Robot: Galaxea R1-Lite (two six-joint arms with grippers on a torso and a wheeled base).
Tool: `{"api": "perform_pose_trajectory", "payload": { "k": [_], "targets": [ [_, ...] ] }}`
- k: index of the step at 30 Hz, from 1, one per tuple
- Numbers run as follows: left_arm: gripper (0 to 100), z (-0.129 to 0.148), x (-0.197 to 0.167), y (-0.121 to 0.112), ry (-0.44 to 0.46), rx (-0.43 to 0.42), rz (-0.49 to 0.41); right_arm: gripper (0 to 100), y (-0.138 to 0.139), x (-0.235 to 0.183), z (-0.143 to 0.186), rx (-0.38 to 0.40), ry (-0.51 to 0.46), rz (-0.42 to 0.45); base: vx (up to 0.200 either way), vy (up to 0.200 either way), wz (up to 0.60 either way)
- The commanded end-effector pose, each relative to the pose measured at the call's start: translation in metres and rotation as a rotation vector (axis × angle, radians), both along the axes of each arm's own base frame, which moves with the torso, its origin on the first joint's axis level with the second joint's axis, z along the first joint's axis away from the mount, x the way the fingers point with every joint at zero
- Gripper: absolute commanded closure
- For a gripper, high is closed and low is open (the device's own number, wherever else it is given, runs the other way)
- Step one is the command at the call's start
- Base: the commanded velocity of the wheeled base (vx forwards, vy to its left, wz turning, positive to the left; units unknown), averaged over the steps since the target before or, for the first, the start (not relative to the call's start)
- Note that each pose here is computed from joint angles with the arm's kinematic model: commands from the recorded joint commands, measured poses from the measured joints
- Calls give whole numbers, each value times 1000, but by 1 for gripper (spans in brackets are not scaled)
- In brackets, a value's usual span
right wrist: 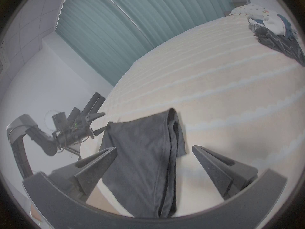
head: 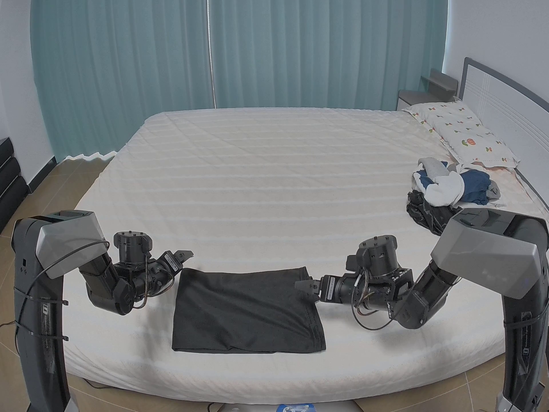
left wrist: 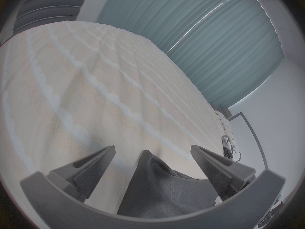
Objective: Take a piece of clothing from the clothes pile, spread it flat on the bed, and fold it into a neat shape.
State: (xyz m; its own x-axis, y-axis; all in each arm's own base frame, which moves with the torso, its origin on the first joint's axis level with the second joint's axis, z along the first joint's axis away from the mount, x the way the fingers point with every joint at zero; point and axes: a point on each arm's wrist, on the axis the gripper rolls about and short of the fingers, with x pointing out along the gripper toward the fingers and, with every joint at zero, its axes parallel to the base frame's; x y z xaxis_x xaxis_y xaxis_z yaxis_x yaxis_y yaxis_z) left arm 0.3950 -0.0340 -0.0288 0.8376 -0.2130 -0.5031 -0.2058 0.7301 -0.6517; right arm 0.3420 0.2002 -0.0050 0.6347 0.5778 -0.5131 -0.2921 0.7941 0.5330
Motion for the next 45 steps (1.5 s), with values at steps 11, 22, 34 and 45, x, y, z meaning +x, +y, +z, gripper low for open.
{"api": "perform_pose_trajectory", "payload": {
  "k": [11, 22, 34, 45],
  "targets": [
    [0, 2, -1, 0, -21, -26, 14, 0, 36, 64, -46, -44, -17, -78, 0, 0, 0],
    [0, 1, -1, 0, -20, -25, 14, 100, 39, 86, -45, -44, -92, -159, 0, 0, 0],
    [0, 1, -1, 0, -20, -25, 15, 100, 26, 94, -43, -27, -87, -216, 0, 0, 0],
    [0, 1, -1, 0, -20, -25, 13, 100, 17, 101, -48, -2, -76, -265, 0, 0, 0]
  ]
}}
